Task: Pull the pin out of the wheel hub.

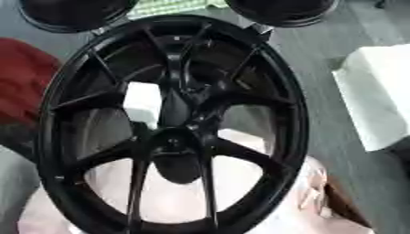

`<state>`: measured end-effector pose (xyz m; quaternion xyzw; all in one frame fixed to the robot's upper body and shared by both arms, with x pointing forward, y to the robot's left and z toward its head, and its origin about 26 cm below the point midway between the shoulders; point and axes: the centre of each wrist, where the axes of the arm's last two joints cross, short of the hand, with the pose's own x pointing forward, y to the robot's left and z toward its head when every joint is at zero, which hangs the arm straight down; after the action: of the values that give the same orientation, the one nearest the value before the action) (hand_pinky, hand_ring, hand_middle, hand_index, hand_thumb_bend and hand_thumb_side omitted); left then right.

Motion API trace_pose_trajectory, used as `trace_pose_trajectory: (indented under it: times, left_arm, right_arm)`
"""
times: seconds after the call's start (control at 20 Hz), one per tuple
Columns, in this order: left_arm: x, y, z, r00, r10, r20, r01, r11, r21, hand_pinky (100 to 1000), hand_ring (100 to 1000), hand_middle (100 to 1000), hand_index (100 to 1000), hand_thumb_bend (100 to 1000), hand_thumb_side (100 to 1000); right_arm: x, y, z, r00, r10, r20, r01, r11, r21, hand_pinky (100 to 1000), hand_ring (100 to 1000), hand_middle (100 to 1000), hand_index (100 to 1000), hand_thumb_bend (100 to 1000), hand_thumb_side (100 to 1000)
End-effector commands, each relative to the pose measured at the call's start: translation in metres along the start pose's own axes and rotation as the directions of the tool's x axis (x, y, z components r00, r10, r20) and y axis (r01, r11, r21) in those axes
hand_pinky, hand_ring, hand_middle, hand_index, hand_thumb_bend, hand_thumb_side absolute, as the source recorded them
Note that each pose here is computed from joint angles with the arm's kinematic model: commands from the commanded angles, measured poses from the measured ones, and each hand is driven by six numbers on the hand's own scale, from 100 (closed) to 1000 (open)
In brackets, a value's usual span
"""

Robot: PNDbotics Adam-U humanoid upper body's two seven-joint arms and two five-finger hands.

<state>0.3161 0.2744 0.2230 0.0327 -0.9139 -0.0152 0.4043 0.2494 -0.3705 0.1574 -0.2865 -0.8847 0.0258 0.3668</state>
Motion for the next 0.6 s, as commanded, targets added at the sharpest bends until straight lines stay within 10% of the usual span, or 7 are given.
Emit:
trace_pose_trajectory:
  times: [0.05,0.6]
  left_arm:
    - [0.009,0.001,-0.005,0.999,-0.017,0.037,0.018,1.0,-0.016,818,635,559,816,100,781]
    - [0.047,0.011,-0.039,0.946,-0.273,0.172,0.3,0.941,-0.159,819,647,588,826,100,686]
  right_arm:
    - [0.005,-0.003,-0.004,1.0,0.002,0.023,-0.002,1.0,0.001,802,712,587,629,100,401]
    - [0.005,-0.003,-0.002,1.0,0.016,0.013,-0.016,1.0,0.01,802,711,586,628,100,407]
